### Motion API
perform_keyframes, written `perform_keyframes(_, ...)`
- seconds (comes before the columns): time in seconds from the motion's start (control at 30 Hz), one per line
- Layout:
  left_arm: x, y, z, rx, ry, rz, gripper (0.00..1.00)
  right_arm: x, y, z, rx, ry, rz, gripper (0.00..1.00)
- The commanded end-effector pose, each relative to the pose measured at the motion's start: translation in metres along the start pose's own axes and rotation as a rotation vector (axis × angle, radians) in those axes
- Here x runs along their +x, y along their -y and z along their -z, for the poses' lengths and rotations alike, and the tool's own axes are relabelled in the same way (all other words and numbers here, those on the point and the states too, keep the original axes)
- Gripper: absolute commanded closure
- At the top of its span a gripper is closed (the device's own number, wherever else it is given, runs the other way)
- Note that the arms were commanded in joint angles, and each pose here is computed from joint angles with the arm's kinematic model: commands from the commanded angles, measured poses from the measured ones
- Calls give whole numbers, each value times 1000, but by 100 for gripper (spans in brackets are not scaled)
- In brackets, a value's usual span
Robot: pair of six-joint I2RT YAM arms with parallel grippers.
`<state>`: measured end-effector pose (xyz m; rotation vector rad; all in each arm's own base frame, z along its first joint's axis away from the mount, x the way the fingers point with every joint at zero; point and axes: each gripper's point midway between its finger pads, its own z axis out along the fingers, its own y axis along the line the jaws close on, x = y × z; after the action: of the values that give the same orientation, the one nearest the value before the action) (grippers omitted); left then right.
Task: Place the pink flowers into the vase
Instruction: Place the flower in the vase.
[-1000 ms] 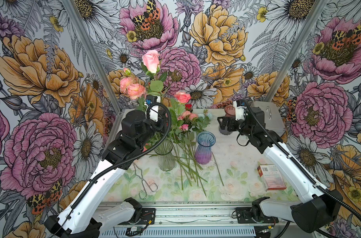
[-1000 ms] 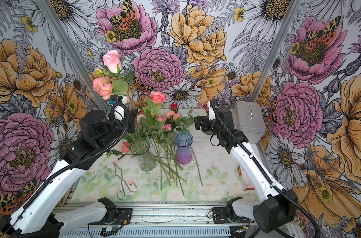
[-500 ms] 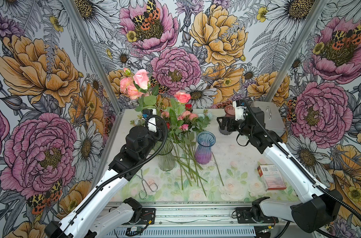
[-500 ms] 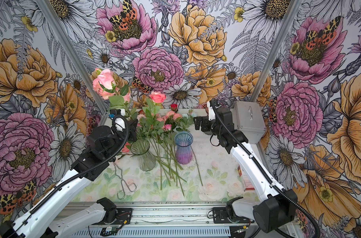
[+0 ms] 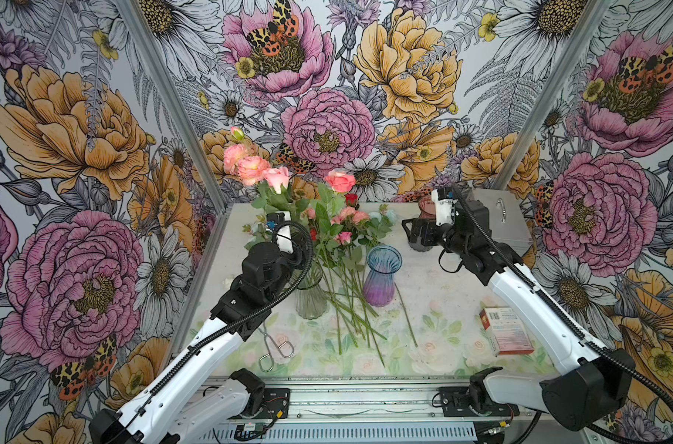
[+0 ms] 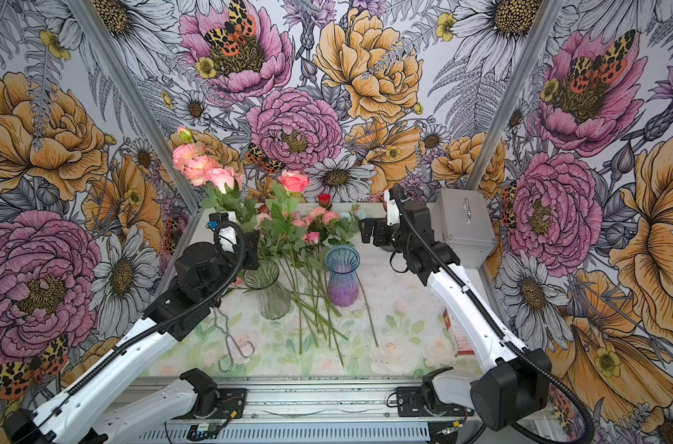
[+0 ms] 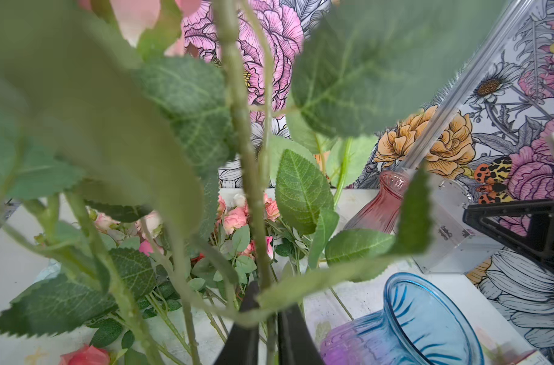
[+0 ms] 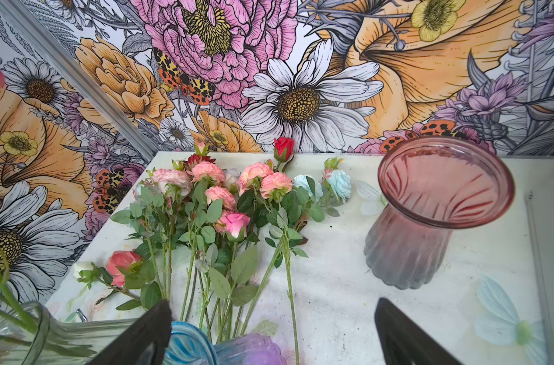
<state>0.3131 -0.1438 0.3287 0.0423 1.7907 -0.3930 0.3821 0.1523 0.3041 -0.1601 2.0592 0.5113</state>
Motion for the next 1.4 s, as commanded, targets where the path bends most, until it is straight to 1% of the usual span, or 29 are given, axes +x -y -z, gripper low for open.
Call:
perform_keyframes(0.0, 14, -9, -5, -30, -22, 43, 86, -4, -6, -5, -21, 20, -4, 1)
perform_keyframes(0.1, 19, -10, -6, -31, -31, 51, 86, -4, -8, -5, -26, 20, -2, 1)
perform_keyframes(0.23, 17, -10, -5, -35, -27, 52, 85, -3, -8, -5, -24, 19, -2, 1)
perform_keyframes(0.33, 17, -9, -5, -31, -28, 50, 81, -3, -8, -4, -25, 19, -1, 1)
perform_keyframes(0.43, 19, -8, -7, -29, -42, 48, 74, -3, -9, -3, -27, 21, 0, 1)
perform_keyframes(0.6, 16, -5, -1, -19, -43, 33, 54, -2, -16, 0, -60, 17, 15, 1)
perform_keyframes(0.7, 10, -4, 4, -13, -38, 29, 46, -2, -22, 4, -75, 21, 28, 1)
perform_keyframes(0.8, 7, -2, 8, -1, -39, 31, 42, -4, -26, 6, -88, 27, 37, 1)
perform_keyframes(0.9, 9, 2, 10, 10, -51, 27, 36, -4, -38, 9, -120, 29, 61, 1)
perform_keyframes(1.0, 13, 5, 13, 27, -67, 16, 29, -3, -56, 12, -161, 30, 107, 1)
perform_keyframes(1.1, 14, 2, 17, 18, -64, 12, 18, -3, -71, 14, -195, 32, 136, 1)
perform_keyframes(1.2, 5, 2, 24, 24, -45, 6, 12, -5, -83, 13, -220, 32, 147, 1)
perform_keyframes(1.37, -20, 9, 35, 50, -3, -3, 8, -4, -113, 10, -278, 25, 186, 1)
